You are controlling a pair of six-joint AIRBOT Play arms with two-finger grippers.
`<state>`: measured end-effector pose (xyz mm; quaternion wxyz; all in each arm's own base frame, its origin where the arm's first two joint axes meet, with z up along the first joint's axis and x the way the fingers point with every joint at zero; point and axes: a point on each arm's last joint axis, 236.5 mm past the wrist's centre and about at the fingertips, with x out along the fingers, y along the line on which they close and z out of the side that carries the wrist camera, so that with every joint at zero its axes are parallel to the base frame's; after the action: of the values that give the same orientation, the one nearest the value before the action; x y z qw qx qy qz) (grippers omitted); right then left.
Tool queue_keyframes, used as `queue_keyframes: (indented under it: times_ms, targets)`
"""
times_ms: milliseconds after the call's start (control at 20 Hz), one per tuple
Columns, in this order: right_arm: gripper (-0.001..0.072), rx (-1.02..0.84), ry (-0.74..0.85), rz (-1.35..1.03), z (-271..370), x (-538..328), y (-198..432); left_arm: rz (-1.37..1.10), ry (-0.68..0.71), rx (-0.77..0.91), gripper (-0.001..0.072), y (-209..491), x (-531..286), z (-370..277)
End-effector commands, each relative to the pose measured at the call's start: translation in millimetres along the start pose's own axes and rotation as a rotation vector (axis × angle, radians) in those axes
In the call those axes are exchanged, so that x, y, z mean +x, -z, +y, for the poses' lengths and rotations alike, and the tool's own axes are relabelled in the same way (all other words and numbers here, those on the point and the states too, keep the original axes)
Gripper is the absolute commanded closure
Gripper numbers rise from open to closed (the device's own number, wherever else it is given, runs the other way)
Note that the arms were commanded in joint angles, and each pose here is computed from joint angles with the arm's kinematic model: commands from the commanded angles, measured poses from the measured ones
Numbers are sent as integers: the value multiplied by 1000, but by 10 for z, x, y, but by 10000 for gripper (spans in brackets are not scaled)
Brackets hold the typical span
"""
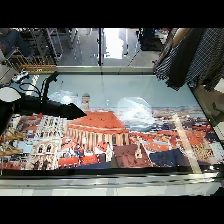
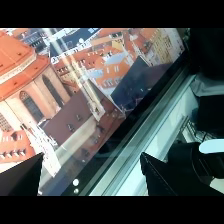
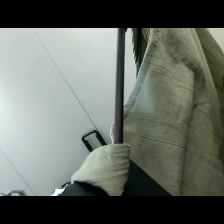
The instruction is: Fold the clothes and pants, and hang the long-sleeved shirts on hangers.
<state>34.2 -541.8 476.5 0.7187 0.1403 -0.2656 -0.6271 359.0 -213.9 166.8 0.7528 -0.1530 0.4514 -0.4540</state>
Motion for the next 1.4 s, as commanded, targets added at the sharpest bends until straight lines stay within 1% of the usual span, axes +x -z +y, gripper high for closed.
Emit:
queue_keyframes:
  times_ms: [0, 100, 150, 200, 300, 350, 500, 650, 900, 1000, 1100, 1200, 1300, 1350]
  targets:
    - [695, -19, 27, 32, -77, 15, 91, 2, 1, -3, 58, 4, 2, -3]
    - [691, -90, 27, 34, -66, -5, 75, 2, 1, -2, 59, 4, 2, -3]
    - [625, -131, 24, 36, -47, -22, 67, 2, 1, -2, 59, 4, 2, -3]
    - [518, -163, 24, 38, -34, -41, 54, 2, 1, -2, 58, 4, 2, -3]
    - [402, -188, 31, 54, -23, -97, 42, 2, 0, -2, 59, 4, 3, 0]
    - [307, -197, 34, 62, -15, -132, 30, 2, 0, -2, 59, 4, 4, 1]
    - [208, -210, 23, 41, 93, -295, -127, 2, 0, 1, 59, 3, 3, 2]
    - [195, -222, -1, -5, 274, -516, -395, 2, -1, 1, 59, 3, 3, 3]
    - [183, -420, -46, -66, 631, -961, -764, 1, -1, 1, 59, 1, 3, 3]
    - [124, -468, -75, -54, 795, -1100, -760, 1, 0, 1, 59, 1, 3, 2]
    - [124, -502, -116, 4, 970, -1205, -595, 1, 0, 0, 59, 1, 2, 3]
    - [126, -532, -174, 107, 1168, -1322, -292, 1, 0, 0, 59, 2, 2, 3]
    - [130, -555, -277, 244, 1466, -1499, 155, 1, -1, 1, 59, 1, 2, 4]
    - [130, -555, -358, 325, 1683, -1642, 431, 0, 0, 1, 59, 0, 2, 4]
